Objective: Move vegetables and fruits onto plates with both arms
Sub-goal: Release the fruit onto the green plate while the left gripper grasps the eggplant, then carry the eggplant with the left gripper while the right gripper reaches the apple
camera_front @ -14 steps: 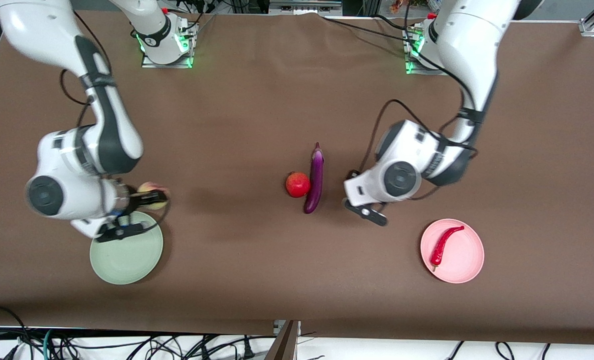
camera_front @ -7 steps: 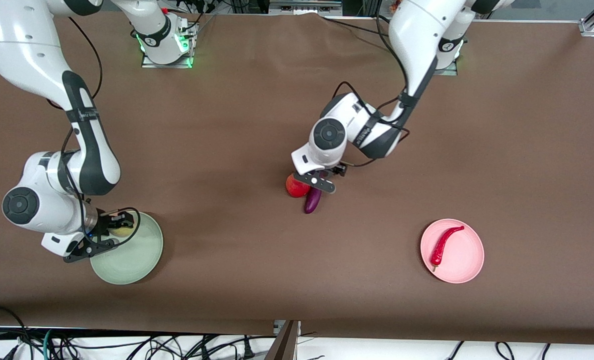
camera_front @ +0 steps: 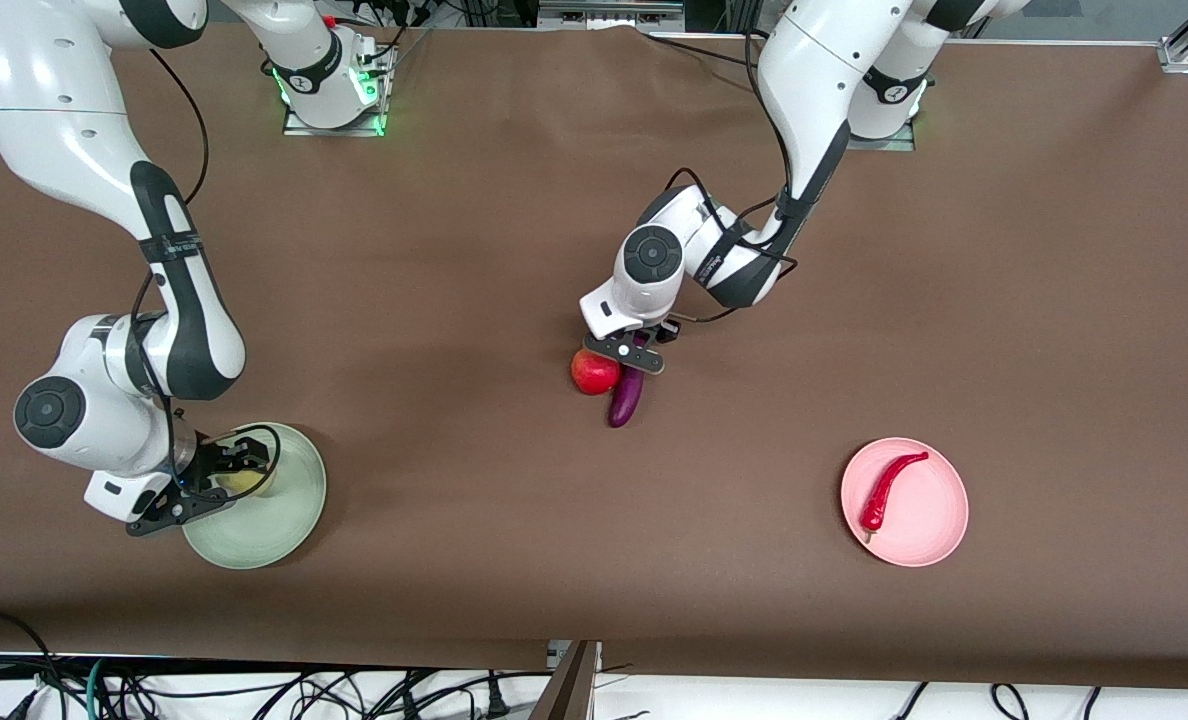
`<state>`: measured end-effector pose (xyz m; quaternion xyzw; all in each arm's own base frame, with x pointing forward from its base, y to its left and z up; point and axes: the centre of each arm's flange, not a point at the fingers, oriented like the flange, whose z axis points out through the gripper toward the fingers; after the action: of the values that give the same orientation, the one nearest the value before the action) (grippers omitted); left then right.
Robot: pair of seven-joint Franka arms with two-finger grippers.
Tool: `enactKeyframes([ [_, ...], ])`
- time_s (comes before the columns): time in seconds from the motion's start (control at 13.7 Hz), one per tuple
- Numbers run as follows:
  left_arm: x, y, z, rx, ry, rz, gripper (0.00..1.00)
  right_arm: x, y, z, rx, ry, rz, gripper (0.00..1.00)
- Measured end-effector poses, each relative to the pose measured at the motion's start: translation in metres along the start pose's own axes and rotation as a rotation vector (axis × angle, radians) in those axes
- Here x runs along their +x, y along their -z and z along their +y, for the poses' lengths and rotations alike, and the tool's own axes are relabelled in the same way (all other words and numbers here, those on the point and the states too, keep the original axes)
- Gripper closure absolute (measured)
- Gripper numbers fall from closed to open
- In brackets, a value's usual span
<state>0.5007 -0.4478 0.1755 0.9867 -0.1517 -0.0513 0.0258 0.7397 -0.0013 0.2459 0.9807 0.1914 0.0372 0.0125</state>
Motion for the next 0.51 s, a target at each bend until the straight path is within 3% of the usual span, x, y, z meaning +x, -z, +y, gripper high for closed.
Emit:
enactKeyframes([
  [0.29,0.016,0.033,-0.047,0.061,0.069,-0.022,0.65,0.025,0.027,-0.061,0.103,-0.022,0.043,0.0],
  [0.51,0.028,0.09,-0.102,0.11,0.155,-0.023,0.65,0.038,0.042,-0.129,0.203,-0.151,-0.001,0.0],
])
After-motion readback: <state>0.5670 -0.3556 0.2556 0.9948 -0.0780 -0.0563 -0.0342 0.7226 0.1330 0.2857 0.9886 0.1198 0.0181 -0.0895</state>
